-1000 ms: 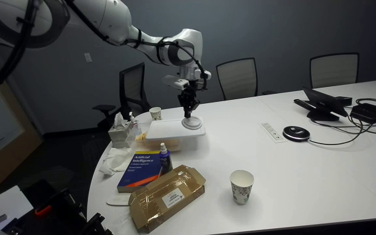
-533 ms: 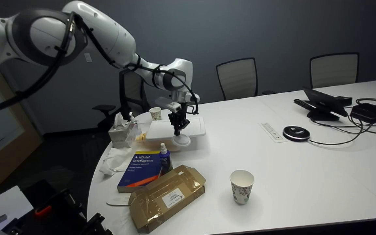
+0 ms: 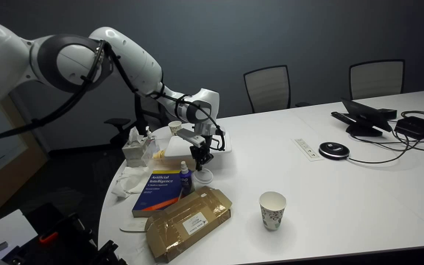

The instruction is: Put the cup's lid on the table

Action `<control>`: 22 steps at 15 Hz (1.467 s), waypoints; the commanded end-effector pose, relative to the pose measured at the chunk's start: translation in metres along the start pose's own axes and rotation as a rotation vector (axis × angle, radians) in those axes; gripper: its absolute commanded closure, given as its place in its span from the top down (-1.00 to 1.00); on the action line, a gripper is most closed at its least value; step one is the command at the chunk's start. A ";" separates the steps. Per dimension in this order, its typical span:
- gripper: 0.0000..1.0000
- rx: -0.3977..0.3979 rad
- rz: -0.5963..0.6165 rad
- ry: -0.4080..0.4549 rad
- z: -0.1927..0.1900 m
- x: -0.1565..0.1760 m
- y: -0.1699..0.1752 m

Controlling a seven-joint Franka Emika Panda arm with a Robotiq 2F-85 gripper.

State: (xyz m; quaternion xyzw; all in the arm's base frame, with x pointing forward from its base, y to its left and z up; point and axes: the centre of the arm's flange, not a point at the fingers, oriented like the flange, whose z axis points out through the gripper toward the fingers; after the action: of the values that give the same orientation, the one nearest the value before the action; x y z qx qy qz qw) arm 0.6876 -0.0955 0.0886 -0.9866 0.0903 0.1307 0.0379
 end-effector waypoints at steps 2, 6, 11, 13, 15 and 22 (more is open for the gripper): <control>-0.96 0.062 -0.005 0.020 -0.003 0.005 0.006; -0.96 0.116 -0.010 0.014 0.001 0.010 0.008; -0.96 0.134 -0.043 0.003 0.010 0.013 0.005; -0.31 0.135 -0.051 0.007 0.010 0.015 0.004; -0.04 0.118 -0.050 0.016 0.006 0.016 0.005; 0.98 0.072 -0.004 0.039 -0.087 0.006 0.046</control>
State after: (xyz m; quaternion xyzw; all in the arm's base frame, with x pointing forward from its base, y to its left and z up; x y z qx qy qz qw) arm 0.7064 -0.1318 0.1102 -0.9871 0.0896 0.1083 0.0772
